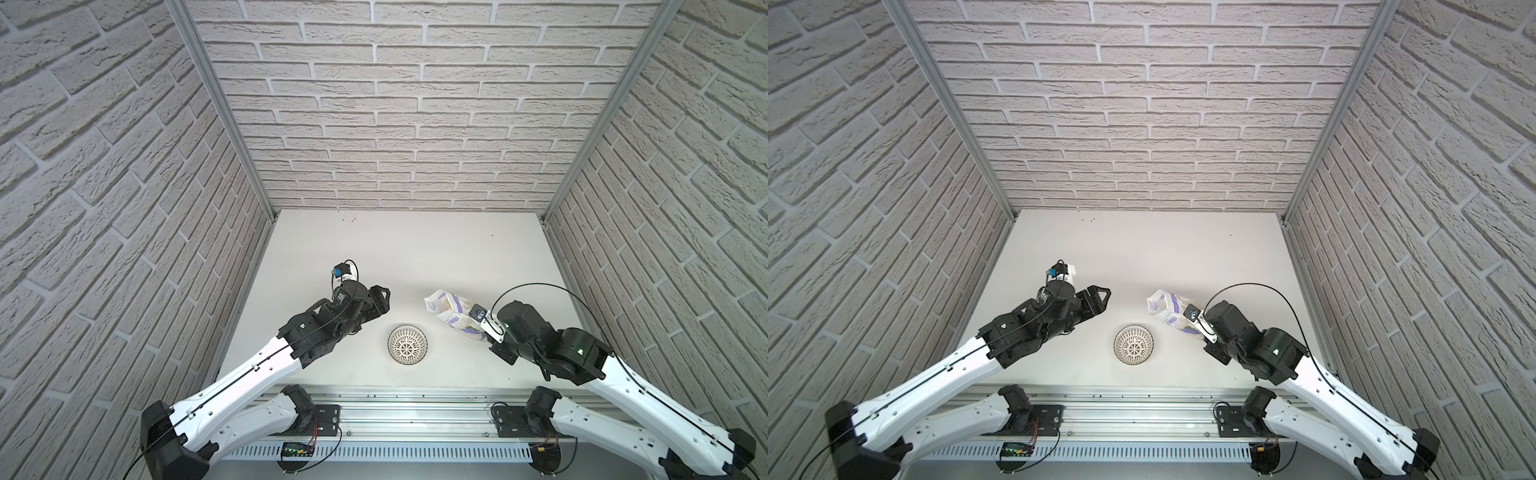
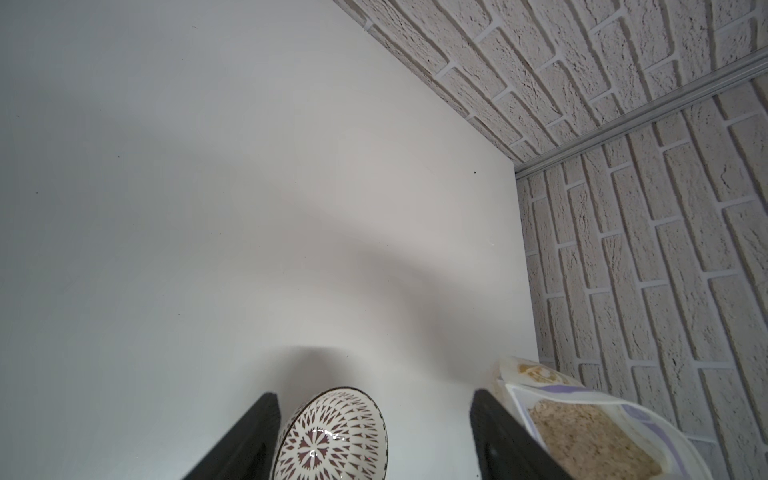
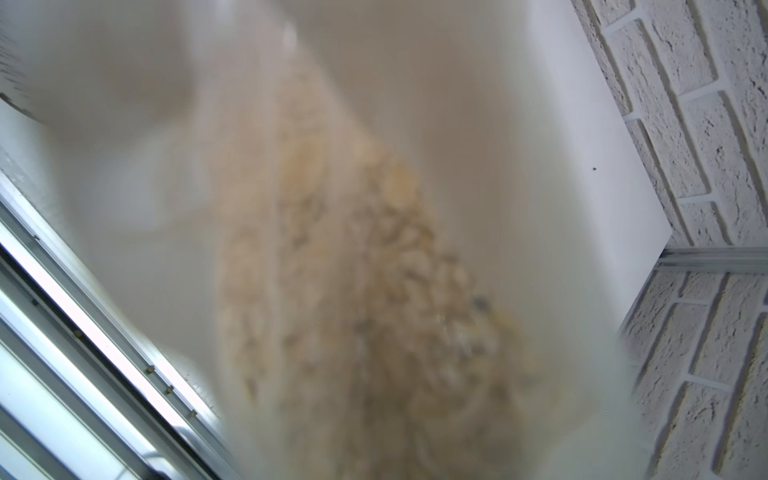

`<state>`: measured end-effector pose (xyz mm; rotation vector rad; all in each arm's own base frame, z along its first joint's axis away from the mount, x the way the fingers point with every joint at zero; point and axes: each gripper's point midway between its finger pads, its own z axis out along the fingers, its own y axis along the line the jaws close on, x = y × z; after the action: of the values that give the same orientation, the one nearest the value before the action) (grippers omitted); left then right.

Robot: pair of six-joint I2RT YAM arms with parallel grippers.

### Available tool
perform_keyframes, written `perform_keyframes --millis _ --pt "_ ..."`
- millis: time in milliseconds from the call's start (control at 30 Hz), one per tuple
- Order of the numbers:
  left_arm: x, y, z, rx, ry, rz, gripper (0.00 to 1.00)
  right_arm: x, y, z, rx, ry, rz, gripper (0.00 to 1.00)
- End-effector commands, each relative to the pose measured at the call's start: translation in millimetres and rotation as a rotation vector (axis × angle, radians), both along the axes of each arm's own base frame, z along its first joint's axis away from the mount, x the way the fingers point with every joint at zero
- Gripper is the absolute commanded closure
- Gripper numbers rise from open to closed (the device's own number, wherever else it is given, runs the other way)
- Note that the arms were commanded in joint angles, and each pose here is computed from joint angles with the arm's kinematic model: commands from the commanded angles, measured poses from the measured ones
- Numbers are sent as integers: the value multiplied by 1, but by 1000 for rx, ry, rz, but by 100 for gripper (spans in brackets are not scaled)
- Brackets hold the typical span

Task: Pour the oats into the breakfast bowl
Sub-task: Pour the oats into the bowl.

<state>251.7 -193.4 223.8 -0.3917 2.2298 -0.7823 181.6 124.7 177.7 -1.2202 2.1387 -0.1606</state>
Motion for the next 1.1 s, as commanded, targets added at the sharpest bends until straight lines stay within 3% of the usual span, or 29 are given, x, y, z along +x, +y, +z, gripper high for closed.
perform_keyframes --millis 0,433,900,1067 --pt "6 -7 5 -49 -23 24 24 28 27 41 98 -205 56 96" --pt "7 -32 -1 -189 5 72 21 27 14 29 -27 -274 102 97" --pt "-7 -31 -22 -132 35 84 22 30 31 19 -240 -322 203 97" --pt "-12 -29 -35 -123 63 92 22 32 33 25 -257 -361 197 97"
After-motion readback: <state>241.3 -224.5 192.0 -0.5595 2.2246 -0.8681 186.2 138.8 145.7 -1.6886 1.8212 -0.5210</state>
